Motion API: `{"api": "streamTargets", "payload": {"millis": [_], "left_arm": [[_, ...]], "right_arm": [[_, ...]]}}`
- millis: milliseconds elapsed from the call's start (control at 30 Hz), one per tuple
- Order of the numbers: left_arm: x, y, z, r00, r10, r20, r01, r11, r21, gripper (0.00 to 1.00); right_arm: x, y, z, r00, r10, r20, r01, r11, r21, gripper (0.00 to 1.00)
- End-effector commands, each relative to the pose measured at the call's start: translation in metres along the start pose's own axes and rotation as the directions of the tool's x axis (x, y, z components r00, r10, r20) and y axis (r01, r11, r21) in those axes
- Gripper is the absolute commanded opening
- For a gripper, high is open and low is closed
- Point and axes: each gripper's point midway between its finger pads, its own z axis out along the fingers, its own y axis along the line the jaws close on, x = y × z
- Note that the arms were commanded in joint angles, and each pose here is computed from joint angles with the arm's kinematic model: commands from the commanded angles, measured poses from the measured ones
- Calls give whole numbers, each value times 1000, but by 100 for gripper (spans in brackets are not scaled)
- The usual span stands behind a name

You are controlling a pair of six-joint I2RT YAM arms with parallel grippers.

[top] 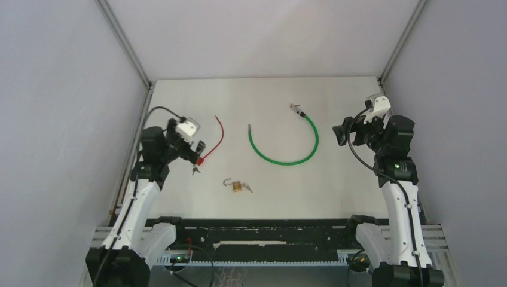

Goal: Lock with the key
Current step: Pick up the lock from the center of the board.

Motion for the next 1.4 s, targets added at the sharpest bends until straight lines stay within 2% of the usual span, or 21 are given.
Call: {"api": "streamTargets", "payload": {"millis": [0,200,433,600,733,867,1100,1233,1367], "left_arm": [[43,-56,-4,894,406,-188,-325,878,352,100],[75,-102,4,818,531,-222,-335,753,567,100],[86,-147,15,799,563,-211,-298,675,675,95],[99,-146,20,780,583,-228,-306,673,673,89],[92,-162,25,785,593,-181,-325,642,694,81],[95,-174,28,780,604,-164,-330,619,713,78],[111,-180,30,751,625,-213,-293,605,740,65],[117,-184,28,755,617,-223,-273,604,749,59],[118,-189,28,759,619,-202,-290,599,746,48]], "right_arm": [[-4,19,3,995,-97,15,98,991,-87,100],[5,29,6,992,-128,0,127,983,-130,100],[13,39,12,990,-137,-27,131,976,-177,100],[19,45,16,987,-155,-42,144,969,-199,100],[24,46,21,982,-178,-60,163,967,-198,100],[26,49,21,984,-166,-66,148,965,-214,100],[30,50,22,983,-170,-74,150,964,-221,100],[32,50,22,982,-173,-78,152,963,-224,100],[33,50,23,981,-173,-83,150,962,-227,100]]}}
